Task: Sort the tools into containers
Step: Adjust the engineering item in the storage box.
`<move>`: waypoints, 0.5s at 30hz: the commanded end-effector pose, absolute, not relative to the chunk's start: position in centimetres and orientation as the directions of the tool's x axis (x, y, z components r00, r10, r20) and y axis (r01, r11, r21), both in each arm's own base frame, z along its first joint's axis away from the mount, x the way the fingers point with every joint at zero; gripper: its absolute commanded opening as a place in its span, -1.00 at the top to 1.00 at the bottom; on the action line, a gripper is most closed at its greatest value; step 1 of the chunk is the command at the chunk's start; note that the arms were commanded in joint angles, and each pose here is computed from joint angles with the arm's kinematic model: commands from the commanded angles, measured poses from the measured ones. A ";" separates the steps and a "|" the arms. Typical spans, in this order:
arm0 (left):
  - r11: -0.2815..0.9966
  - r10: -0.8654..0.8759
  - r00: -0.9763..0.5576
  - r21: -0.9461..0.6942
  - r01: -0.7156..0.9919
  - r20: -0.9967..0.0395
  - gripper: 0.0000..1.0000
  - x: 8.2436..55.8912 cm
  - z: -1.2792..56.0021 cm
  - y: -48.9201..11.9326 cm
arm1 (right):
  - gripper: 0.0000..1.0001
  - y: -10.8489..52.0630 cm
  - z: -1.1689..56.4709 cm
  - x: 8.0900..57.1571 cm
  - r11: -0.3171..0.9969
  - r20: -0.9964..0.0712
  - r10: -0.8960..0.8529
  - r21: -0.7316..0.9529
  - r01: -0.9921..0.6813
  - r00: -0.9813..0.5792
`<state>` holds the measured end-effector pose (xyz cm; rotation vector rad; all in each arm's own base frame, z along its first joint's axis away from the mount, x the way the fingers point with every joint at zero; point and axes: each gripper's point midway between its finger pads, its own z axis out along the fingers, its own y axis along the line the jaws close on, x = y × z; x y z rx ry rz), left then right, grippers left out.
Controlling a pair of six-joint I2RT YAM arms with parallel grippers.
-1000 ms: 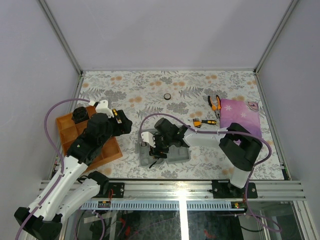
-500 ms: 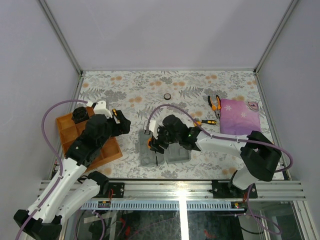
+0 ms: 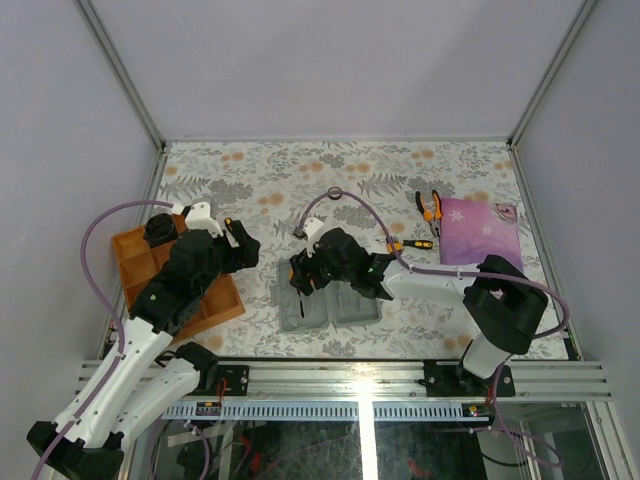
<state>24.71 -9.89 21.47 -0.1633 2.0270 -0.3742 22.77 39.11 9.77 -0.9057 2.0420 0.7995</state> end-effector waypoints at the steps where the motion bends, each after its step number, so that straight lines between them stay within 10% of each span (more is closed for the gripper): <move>1: 0.941 -0.293 -0.443 -0.337 0.021 -0.847 -0.62 25.0 21.7 -9.4 | 0.41 40.4 11.8 24.8 0.657 -0.812 -0.199 0.305 -0.690 -0.549; 15: 0.942 -0.292 -0.449 -0.335 0.019 -0.845 -0.62 25.0 21.6 -9.4 | 0.42 40.8 8.5 26.7 0.806 -0.699 -0.104 0.358 -0.472 -0.708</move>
